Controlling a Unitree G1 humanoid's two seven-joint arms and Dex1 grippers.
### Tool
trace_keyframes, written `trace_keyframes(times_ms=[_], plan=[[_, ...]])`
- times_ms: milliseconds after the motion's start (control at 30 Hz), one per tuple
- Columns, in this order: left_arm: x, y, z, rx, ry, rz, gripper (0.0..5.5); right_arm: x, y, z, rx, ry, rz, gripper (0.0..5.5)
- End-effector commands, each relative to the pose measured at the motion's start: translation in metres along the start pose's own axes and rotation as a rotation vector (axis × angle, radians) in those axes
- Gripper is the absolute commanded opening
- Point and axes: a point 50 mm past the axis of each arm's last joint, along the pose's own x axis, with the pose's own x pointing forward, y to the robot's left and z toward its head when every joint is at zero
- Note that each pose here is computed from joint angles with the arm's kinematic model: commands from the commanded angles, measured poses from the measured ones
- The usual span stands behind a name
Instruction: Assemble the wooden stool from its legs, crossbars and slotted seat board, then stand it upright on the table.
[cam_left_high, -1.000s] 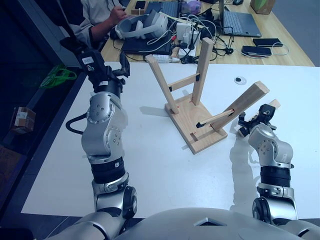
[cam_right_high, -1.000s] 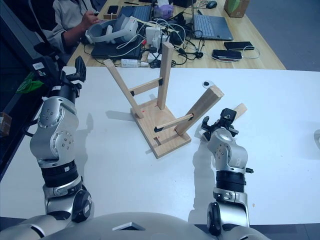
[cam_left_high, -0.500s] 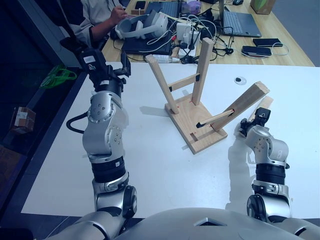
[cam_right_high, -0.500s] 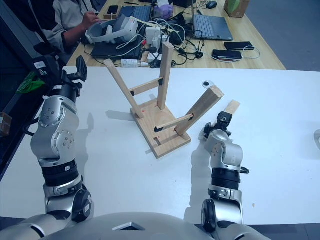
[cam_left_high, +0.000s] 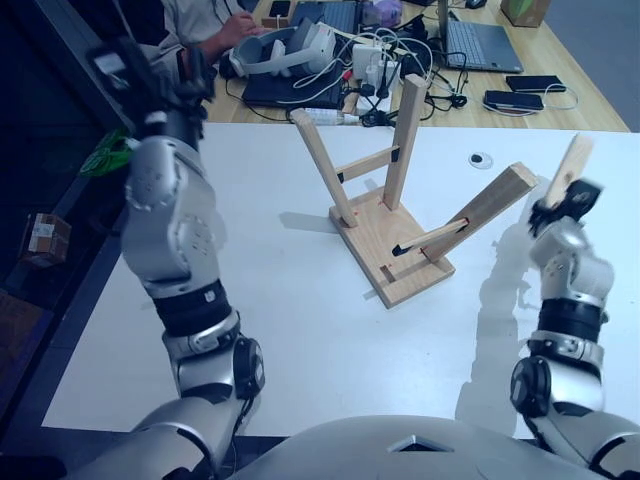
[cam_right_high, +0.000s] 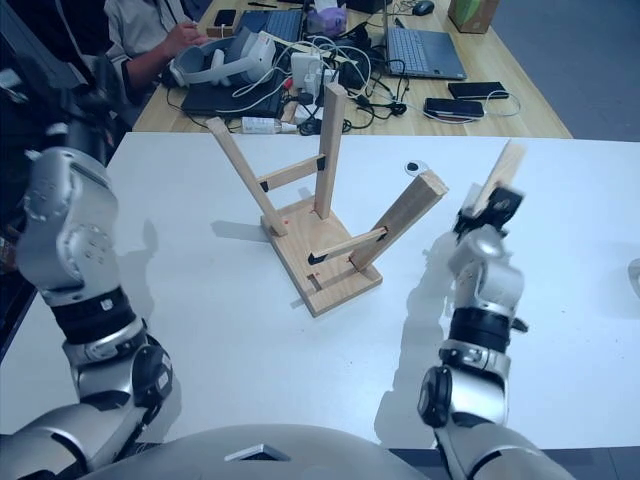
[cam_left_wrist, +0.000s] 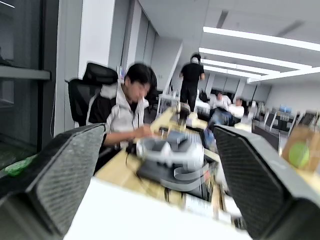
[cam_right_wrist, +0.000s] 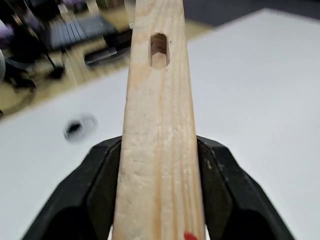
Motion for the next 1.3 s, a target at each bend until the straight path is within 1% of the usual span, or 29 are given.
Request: trace_keyframes(times_ms=[33, 100, 167, 233, 267, 400, 467, 533, 700, 933, 1000, 1100, 1300], plan=[[0.017, -0.018, 0.036, -0.215, 0.015, -0.258, 3.97, -0.015, 0.046, 0.098, 0.313, -0.351, 0.484, 2.04], [0.009, -0.041, 0.047, -0.290, 0.054, -0.524, 3.97, -0.037, 0.065, 0.126, 0.405, -0.430, 0.773, 2.04], [0.000, -0.058, 0.056, -0.321, 0.077, -0.710, 3.97, -0.062, 0.080, 0.143, 0.405, -0.465, 1.020, 2.04], [-0.002, -0.068, 0.064, -0.335, 0.088, -0.773, 3.97, -0.086, 0.092, 0.148, 0.347, -0.473, 1.213, 2.04], [-0.001, -0.071, 0.066, -0.339, 0.093, -0.779, 3.97, -0.095, 0.098, 0.148, 0.299, -0.470, 1.259, 2.04], [-0.001, -0.082, 0.078, -0.353, 0.075, -0.801, 3.97, -0.117, 0.122, 0.142, 0.087, -0.485, 1.293, 2.04], [-0.005, -0.089, 0.086, -0.403, 0.070, -0.853, 3.97, -0.133, 0.135, 0.137, -0.055, -0.532, 1.322, 2.04], [-0.010, -0.096, 0.092, -0.473, 0.067, -0.913, 3.97, -0.141, 0.141, 0.130, -0.170, -0.572, 1.346, 2.04], [-0.020, -0.104, 0.101, -0.629, 0.077, -1.006, 3.97, -0.150, 0.147, 0.116, -0.280, -0.604, 1.400, 2.04], [-0.020, -0.100, 0.109, -0.723, 0.072, -1.006, 3.97, -0.156, 0.148, 0.103, -0.358, -0.595, 1.477, 2.04], [-0.024, -0.098, 0.114, -0.751, 0.038, -1.034, 3.97, -0.157, 0.147, 0.101, -0.365, -0.591, 1.496, 2.04], [-0.029, -0.098, 0.118, -0.761, 0.011, -1.072, 3.37, -0.157, 0.147, 0.101, -0.366, -0.592, 1.504, 2.04], [-0.033, -0.101, 0.118, -0.759, 0.015, -1.096, 2.54, -0.160, 0.148, 0.105, -0.389, -0.650, 1.511, 2.04]])
